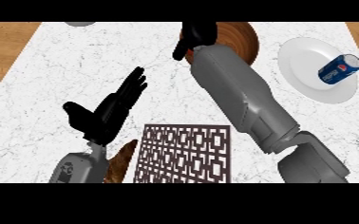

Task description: Pick the bell pepper from the placemat and place it in the bowl

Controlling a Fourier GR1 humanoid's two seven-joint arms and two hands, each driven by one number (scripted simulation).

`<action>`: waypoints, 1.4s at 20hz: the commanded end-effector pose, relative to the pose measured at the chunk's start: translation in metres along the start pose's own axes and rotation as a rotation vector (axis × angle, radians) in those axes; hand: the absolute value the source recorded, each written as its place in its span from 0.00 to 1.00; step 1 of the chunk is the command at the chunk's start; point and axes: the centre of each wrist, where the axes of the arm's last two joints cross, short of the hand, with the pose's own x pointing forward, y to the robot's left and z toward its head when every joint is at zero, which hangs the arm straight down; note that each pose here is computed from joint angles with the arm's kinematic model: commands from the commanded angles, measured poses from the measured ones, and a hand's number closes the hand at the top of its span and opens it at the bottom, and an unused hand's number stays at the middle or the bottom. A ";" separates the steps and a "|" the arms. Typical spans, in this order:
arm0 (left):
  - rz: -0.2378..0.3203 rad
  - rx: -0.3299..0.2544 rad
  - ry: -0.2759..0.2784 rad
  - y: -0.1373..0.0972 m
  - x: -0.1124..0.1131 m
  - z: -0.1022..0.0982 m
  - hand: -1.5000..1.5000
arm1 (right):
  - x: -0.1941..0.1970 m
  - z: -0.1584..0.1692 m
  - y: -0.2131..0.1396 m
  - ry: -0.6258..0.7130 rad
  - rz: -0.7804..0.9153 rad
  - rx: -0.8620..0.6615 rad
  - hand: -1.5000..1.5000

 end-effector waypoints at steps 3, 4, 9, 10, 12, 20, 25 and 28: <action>0.007 0.000 0.005 -0.008 -0.007 0.003 0.50 | 0.003 0.001 -0.019 -0.061 -0.437 -0.205 0.00; 0.000 0.014 0.013 0.000 -0.004 0.003 0.50 | 0.002 0.002 -0.021 -0.093 -0.488 -0.262 0.00; 0.021 0.043 0.030 0.008 -0.006 0.010 0.50 | -0.016 0.020 -0.015 -0.250 -0.709 -0.312 0.00; 0.011 0.036 0.039 0.008 -0.015 0.007 0.50 | -0.010 0.024 -0.020 -0.286 -0.756 -0.304 0.00; 0.020 0.084 0.036 0.020 -0.007 0.010 0.50 | -0.008 0.044 -0.014 -0.350 -0.798 -0.290 0.00; 0.020 0.135 0.057 0.024 -0.013 0.026 0.50 | -0.036 0.153 0.008 -0.485 -0.942 -0.224 0.00; 0.016 0.158 0.047 0.030 -0.008 0.035 0.50 | -0.073 0.230 0.010 -0.515 -0.956 -0.185 1.00; 0.045 0.156 0.047 0.021 -0.010 0.032 0.50 | -0.086 0.288 0.018 -0.519 -0.950 -0.156 1.00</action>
